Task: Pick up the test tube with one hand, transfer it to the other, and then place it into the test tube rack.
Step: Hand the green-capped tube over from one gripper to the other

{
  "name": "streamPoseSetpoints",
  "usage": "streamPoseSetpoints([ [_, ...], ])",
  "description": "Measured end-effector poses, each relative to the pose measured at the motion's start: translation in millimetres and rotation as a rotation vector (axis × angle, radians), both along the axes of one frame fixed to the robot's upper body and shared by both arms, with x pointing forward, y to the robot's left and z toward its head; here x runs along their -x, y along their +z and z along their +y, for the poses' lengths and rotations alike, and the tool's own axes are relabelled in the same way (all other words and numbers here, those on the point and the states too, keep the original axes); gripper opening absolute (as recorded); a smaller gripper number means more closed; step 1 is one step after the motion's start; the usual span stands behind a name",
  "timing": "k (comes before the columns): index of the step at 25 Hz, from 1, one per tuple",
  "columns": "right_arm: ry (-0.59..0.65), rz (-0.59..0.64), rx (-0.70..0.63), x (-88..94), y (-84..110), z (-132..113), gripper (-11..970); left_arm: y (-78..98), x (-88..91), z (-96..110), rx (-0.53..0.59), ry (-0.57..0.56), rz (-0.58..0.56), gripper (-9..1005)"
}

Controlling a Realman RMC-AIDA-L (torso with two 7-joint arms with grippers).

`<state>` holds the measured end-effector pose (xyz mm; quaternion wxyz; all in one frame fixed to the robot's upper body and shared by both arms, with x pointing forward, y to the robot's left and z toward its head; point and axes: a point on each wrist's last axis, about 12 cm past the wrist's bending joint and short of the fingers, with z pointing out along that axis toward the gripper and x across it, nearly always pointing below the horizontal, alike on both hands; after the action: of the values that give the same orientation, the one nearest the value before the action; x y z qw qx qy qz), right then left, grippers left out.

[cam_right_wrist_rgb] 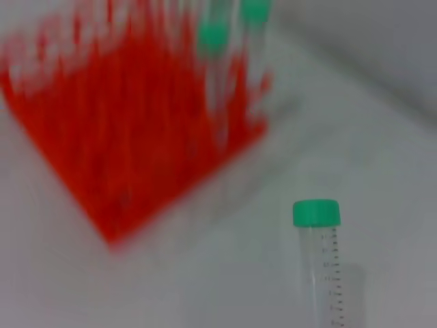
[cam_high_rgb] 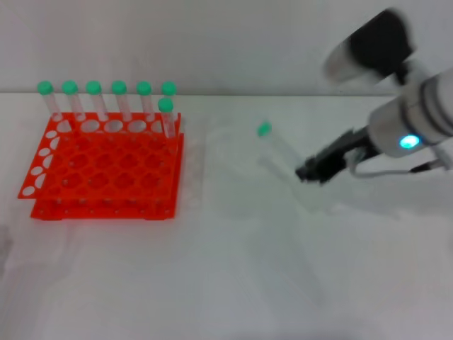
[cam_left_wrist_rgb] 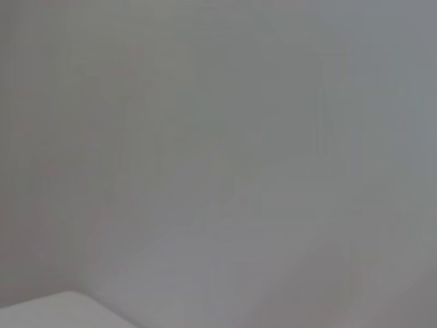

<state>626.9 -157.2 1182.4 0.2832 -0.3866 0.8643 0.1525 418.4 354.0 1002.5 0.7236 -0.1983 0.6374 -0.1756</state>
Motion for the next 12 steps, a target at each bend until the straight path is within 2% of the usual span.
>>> streamPoseSetpoints([
  [1, -0.007, -0.024, -0.084, 1.6, 4.3, -10, 193, 0.6, -1.0, -2, 0.002, -0.003, -0.006, 870],
  [2, -0.008, -0.076, -0.235, 5.4, 9.2, -32, 194, 1.7, -3.1, -5, 0.007, -0.011, -0.017, 870],
  [3, -0.008, -0.076, -0.235, 5.4, 9.2, -32, 195, 1.7, -3.1, -5, 0.007, -0.011, -0.017, 870],
  [5, -0.007, -0.137, -0.394, 11.5, 9.6, -54, 197, 2.9, -6.1, -10, 0.013, -0.031, -0.026, 870],
  [9, -0.054, -0.269, -0.719, 27.7, -5.7, -96, 201, 4.9, -13.2, -18, 0.014, -0.085, -0.035, 869],
  [12, -0.108, -0.378, -0.858, 40.0, -24.2, -119, 203, 7.4, -18.9, -27, 0.028, -0.124, -0.051, 869],
])
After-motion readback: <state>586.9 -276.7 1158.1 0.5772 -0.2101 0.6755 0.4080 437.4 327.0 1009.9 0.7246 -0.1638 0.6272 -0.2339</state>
